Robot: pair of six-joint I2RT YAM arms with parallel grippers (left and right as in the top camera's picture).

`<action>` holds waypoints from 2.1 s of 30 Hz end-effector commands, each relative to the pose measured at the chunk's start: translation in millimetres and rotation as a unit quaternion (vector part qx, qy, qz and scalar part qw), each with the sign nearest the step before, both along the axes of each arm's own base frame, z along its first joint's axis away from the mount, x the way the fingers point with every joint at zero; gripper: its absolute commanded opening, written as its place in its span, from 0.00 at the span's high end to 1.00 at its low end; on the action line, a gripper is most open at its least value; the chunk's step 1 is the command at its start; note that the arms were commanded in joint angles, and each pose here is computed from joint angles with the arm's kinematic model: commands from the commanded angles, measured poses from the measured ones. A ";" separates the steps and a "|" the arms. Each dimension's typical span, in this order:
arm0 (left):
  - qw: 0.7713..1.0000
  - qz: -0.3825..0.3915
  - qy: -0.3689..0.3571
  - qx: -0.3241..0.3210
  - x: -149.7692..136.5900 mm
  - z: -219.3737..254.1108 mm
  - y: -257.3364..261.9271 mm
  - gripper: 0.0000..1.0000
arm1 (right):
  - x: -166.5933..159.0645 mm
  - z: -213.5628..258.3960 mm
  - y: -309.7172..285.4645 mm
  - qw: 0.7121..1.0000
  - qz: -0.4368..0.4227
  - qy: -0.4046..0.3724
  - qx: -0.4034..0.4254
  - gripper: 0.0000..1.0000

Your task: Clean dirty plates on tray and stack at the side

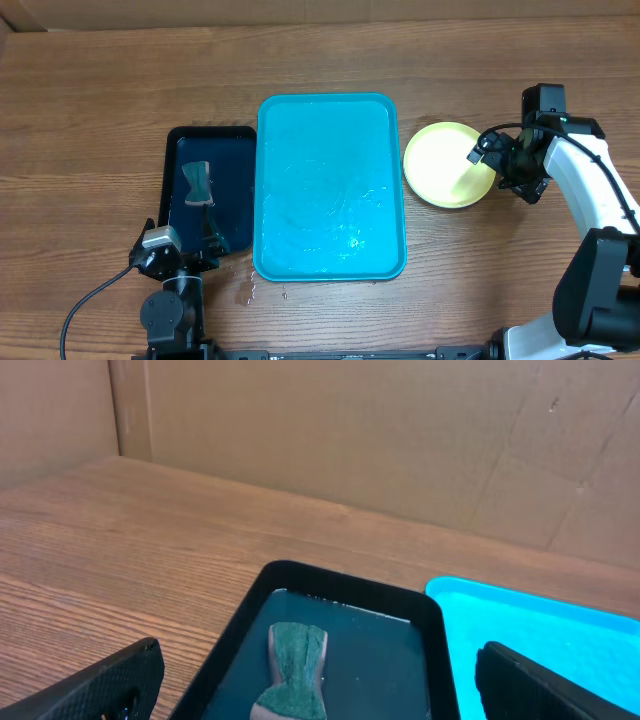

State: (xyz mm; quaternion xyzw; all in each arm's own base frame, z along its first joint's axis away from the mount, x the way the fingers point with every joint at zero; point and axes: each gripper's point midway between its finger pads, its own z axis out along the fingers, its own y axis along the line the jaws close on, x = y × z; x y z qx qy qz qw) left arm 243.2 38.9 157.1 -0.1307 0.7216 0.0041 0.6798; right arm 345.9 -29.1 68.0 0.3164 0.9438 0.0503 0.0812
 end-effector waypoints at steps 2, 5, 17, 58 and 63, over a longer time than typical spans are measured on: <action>1.000 0.002 -0.002 0.010 -0.3 1.0 0.2 0.00 | 0.0 2.1 -0.2 1.000 0.002 -0.003 -0.004 0.00; 1.000 0.002 -0.002 0.010 -0.3 1.0 0.2 0.00 | 0.0 2.1 -0.2 1.000 0.002 -0.003 -0.004 0.00; 1.000 0.002 -0.002 0.010 -0.3 1.0 0.2 0.00 | 2.6 47.3 -0.5 0.997 0.002 -0.072 -0.012 0.00; 1.000 0.002 -0.002 0.010 -0.3 0.9 0.2 0.00 | -197.3 374.2 29.3 0.618 0.066 -0.766 -0.166 0.00; 1.000 0.002 -0.002 0.010 -0.3 0.9 0.2 0.00 | -204.0 371.9 46.9 0.518 0.105 -0.830 -0.180 0.00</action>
